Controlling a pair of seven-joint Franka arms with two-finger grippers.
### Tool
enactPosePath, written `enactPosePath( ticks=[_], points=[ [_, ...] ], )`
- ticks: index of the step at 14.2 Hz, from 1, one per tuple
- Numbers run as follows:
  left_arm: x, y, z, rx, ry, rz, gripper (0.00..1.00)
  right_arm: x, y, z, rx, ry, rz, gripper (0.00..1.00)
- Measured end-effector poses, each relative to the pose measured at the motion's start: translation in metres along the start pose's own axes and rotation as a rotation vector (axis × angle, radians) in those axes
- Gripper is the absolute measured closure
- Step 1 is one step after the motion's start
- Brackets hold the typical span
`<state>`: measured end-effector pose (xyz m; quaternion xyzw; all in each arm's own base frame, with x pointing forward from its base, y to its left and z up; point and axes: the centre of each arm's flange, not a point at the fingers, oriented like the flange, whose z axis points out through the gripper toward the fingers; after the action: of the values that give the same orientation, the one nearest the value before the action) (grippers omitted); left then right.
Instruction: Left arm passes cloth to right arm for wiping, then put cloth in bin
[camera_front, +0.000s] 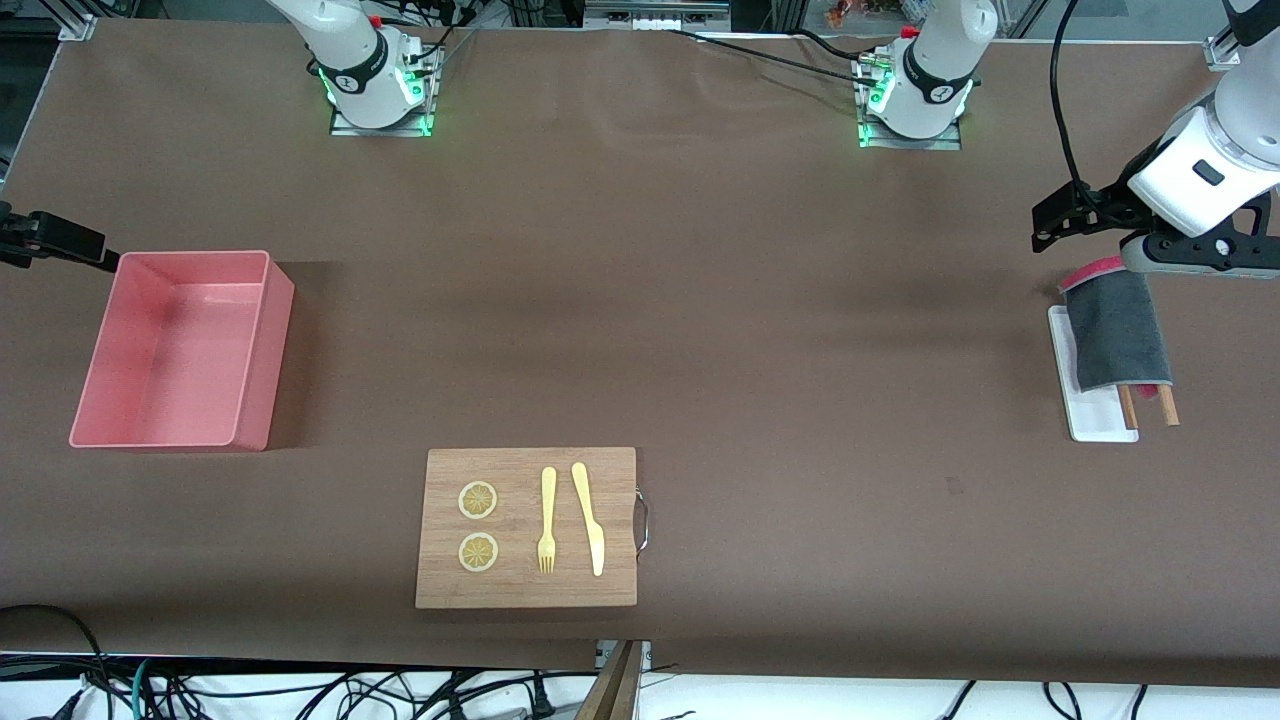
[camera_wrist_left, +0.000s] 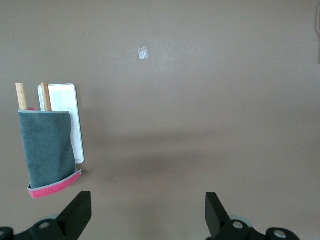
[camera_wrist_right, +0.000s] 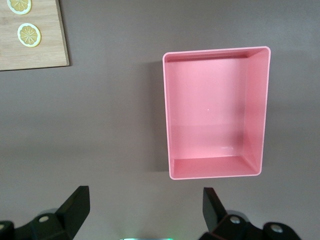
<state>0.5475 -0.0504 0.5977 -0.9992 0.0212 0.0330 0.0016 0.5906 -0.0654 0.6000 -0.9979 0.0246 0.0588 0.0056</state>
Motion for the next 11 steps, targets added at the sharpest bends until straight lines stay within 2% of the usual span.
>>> enactPosePath(
  ticks=[11],
  points=[
    [0.0006, -0.0002, 0.0040, 0.000, -0.016, 0.000, 0.00, 0.0000, 0.0000, 0.0000, 0.000, 0.000, 0.000, 0.00]
  ],
)
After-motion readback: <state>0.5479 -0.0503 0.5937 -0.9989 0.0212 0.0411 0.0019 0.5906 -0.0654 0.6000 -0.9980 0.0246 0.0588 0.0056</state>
